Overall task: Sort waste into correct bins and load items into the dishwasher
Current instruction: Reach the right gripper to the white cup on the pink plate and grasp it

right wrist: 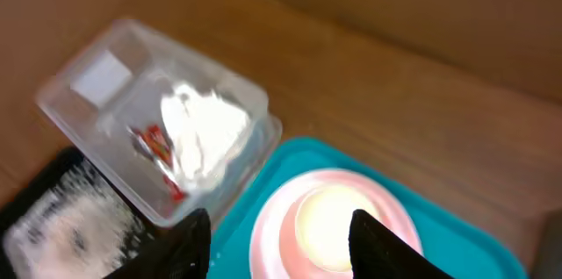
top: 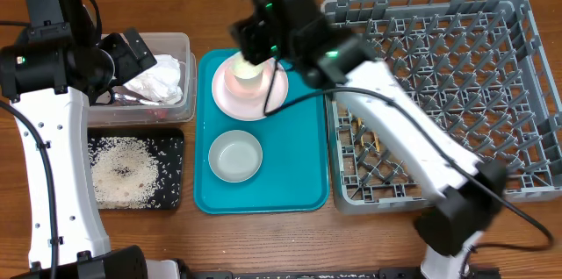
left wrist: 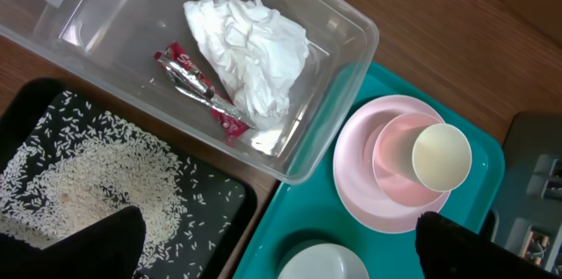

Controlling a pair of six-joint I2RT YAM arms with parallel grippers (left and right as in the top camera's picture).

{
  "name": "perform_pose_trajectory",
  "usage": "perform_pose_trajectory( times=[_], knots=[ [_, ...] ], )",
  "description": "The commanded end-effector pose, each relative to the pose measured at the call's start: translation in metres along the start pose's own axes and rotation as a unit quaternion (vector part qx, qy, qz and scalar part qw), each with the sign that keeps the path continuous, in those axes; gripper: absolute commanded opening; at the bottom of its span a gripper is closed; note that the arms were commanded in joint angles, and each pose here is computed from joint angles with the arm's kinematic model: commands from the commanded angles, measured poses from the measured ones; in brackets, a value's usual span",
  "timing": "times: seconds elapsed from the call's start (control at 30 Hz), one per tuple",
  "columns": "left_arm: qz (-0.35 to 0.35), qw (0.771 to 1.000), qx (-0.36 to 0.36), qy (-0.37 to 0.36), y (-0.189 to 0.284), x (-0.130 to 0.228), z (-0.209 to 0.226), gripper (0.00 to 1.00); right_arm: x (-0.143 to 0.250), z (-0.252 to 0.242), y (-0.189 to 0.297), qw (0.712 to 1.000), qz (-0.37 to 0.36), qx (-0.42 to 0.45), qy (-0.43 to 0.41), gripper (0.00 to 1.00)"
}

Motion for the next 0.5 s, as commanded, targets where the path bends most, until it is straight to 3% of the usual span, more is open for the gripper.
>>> perform_pose_trajectory(
  times=[0.0, 0.27, 0.47],
  knots=[
    [-0.009, 1.0, -0.001, -0.007, 0.004, -0.003, 0.0, 1.0, 0.027, -0.007, -0.046, 0.998, 0.044, 0.024, 0.039, 0.52],
    [-0.009, 1.0, -0.001, -0.007, 0.004, -0.003, 0.0, 1.0, 0.068, -0.027, -0.102, 0.993, 0.099, 0.041, 0.055, 0.52],
    [-0.009, 1.0, -0.001, -0.007, 0.004, -0.003, 0.0, 1.0, 0.076, -0.03, -0.108, 0.991, 0.113, 0.044, 0.061, 0.51]
  ],
)
Point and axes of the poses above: each gripper's point midway between its finger pads, its own y axis back along the fingers, its own z axis along the line the jaws close on, x = y × z, the point moved 8 cm from there along y, back along the fingers, and after that the axes turned 9 degrees about -y, right-handed, at the moved point
